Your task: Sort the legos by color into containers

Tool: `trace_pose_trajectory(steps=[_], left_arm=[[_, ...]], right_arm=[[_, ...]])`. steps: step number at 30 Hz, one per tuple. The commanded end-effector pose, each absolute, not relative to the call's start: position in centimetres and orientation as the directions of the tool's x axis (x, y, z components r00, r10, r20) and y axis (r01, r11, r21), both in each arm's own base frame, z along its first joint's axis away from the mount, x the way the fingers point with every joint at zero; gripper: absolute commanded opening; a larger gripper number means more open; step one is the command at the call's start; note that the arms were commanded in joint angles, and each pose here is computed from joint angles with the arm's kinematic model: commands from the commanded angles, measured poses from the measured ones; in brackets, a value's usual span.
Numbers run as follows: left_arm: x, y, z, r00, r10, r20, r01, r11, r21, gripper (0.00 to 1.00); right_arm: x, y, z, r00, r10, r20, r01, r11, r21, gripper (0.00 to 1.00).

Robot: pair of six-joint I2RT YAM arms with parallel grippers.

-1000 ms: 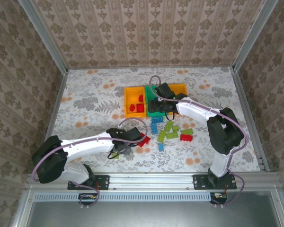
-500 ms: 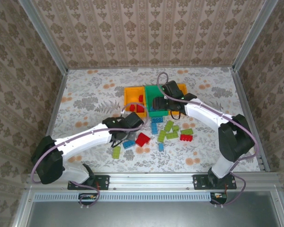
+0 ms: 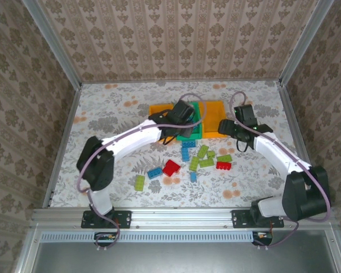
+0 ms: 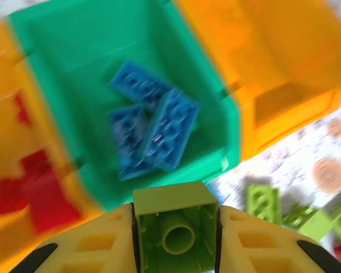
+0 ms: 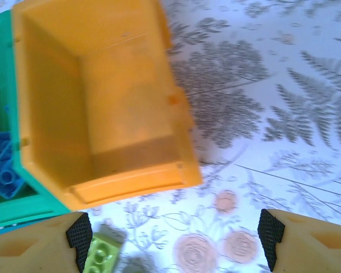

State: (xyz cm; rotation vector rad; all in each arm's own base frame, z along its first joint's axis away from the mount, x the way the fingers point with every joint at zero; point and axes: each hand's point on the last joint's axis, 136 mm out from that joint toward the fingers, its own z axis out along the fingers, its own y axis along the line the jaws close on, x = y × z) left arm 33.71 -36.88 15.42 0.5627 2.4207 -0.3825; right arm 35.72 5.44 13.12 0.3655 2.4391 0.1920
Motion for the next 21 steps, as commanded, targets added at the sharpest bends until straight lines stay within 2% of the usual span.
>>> trace_pose_trajectory(steps=[1,4,8,15,19,21], left_arm=[[35.5,-41.5,17.0,-0.681,0.298,-0.669,0.58,0.777,-0.244,0.32],[37.5,-43.9,16.4,-0.709,0.253,-0.658,0.576,0.747,-0.333,0.32],[39.4,-46.4,16.0,-0.715,0.237,-0.658,0.584,0.72,-0.375,0.32],[41.6,-48.4,15.3,-0.752,0.174,-0.636,0.557,0.684,-0.471,0.34],[42.0,-48.7,14.7,-0.778,0.16,-0.608,0.534,0.677,-0.505,0.39],[42.1,-48.5,14.3,-0.788,0.154,-0.596,0.521,0.682,-0.513,0.46]], right_arm=[[34.3,4.6,12.7,-0.742,0.345,-0.574,0.246,0.938,0.245,0.8],[33.4,4.6,11.7,-0.758,0.345,-0.553,0.245,0.937,0.249,0.8],[32.3,5.5,10.2,-0.788,0.345,-0.51,0.231,0.933,0.274,0.78],[30.9,8.7,9.1,-0.848,0.194,-0.493,0.083,0.967,0.239,0.77],[30.5,10.3,9.1,-0.863,0.095,-0.497,-0.012,0.978,0.207,0.76],[30.3,10.6,9.0,-0.869,0.053,-0.493,-0.045,0.982,0.185,0.76]])
